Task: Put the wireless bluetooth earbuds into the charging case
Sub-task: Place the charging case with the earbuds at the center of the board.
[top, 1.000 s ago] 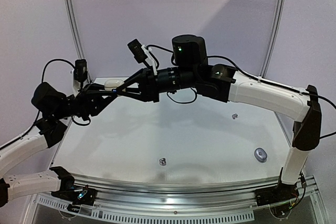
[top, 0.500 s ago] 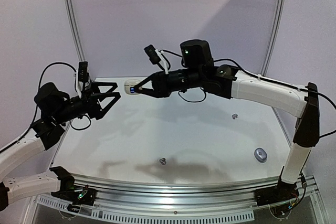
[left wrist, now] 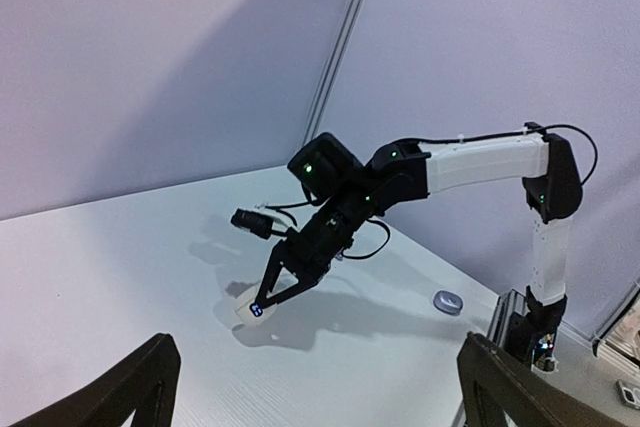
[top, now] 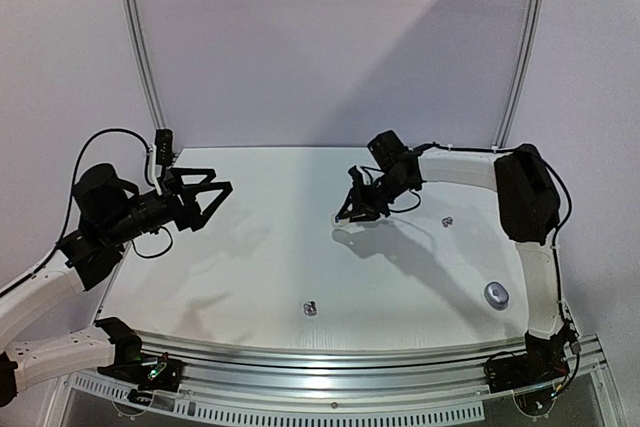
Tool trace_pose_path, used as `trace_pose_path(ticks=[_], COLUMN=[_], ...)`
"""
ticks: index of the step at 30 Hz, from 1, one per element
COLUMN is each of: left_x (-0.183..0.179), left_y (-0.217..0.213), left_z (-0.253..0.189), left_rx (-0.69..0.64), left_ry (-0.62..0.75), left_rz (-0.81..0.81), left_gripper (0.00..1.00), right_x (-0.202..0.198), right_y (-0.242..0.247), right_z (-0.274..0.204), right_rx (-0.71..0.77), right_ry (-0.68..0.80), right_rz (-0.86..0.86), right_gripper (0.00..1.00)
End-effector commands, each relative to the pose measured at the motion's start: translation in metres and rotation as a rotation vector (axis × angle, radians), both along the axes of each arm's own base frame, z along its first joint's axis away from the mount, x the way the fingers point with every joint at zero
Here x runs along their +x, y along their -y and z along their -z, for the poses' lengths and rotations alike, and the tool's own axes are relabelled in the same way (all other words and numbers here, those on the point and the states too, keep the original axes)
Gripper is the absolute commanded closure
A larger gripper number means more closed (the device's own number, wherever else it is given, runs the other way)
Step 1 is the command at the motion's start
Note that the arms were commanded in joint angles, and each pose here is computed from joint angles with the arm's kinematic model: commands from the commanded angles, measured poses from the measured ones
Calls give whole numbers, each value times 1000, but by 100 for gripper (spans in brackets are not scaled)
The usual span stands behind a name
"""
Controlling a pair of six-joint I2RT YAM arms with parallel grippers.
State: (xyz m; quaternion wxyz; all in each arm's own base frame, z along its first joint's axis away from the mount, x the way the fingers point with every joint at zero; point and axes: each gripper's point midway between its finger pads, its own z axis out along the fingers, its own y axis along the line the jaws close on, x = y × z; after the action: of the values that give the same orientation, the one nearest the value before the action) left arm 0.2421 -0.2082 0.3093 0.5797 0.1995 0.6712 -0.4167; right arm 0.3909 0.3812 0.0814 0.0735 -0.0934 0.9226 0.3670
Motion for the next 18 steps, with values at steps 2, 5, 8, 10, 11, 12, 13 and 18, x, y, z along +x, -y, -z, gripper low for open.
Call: trace_pose_path(ticks=[2,5,8,10,11,12,13,18], left_x=[2,2,3,3,3,4,4,5], left_y=[-5,-5,-5,-5,-6,-6,-5,-5], left_z=[13,13,13,12,12,12,13,14], left_rx=[32,32,32,33,34,35,35,31], left_ry=[-13,-13,-13,-9,-10,-8,-11,-13], left_rz=[-25,-25,-27,-30,-31,-32,-32,-29], left_gripper=[1,1,1,1,1,1,1,1], right_x=[5,11,15,13,12,11,11,17], right_y=[-15,-19,-16,-16,-16,-15,-15,-10], right_z=[13,27,46,54,56,59,60,63], right_rx=[61,68,55,55,56,53,49,21], right_ry=[-82,-110,-152,-179,-189,-198,-200,-187], right_rz=[-49,-56,-38,-34,-33,-32,-31,-14], right_gripper=[100,100,100,95,90,84,76,51])
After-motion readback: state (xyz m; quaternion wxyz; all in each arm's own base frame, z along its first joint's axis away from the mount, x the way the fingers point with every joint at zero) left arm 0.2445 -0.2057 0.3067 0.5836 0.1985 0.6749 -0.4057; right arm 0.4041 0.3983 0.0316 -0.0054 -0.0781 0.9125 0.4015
